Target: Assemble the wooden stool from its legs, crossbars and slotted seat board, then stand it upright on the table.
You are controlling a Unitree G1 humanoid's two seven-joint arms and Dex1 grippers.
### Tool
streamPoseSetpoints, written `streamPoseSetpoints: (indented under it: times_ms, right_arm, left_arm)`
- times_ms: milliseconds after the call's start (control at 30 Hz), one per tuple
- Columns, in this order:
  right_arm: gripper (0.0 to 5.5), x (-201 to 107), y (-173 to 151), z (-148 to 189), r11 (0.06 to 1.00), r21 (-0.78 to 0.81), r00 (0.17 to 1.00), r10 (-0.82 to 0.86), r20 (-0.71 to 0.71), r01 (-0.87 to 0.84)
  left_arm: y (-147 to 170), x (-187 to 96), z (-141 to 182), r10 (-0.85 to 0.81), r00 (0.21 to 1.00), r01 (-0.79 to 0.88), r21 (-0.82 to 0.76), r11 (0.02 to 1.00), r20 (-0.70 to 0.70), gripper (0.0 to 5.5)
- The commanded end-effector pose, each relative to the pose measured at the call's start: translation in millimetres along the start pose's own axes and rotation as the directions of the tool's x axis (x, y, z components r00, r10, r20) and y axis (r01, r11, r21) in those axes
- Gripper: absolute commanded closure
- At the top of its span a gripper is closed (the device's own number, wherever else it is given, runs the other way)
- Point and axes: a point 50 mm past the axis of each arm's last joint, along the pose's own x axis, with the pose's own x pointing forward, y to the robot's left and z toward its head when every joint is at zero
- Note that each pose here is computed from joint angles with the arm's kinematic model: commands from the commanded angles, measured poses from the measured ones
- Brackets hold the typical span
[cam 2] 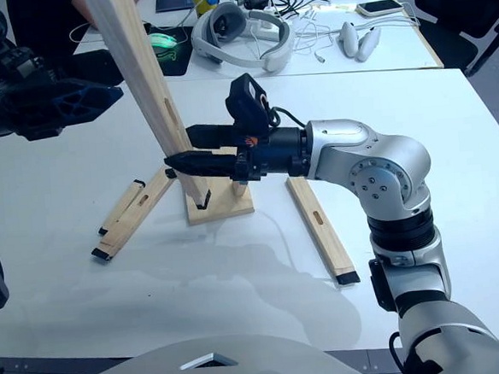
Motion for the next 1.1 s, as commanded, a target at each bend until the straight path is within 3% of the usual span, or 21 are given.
streamPoseSetpoints:
  times_ms: [33,867,1100]
  right_arm:
    - [3.44,-4,7,-9,0.999,0.001,0.998,0.033,-0.056,-0.033]
    - [3.44,-15,5,-16,0.998,-0.019,0.988,0.064,-0.139,-0.067]
    - [3.44,-16,6,-17,0.997,-0.016,0.987,0.068,-0.145,-0.071]
  left_arm:
    - [-1,0,5,0.012,1.000,-0.012,0.026,1.000,-0.005,1.84]
    - [-3,7,-24,-0.026,0.997,0.021,-0.070,0.997,-0.073,1.84]
    - [-1,6,-27,-0.026,0.994,0.018,-0.081,0.997,-0.101,2.81]
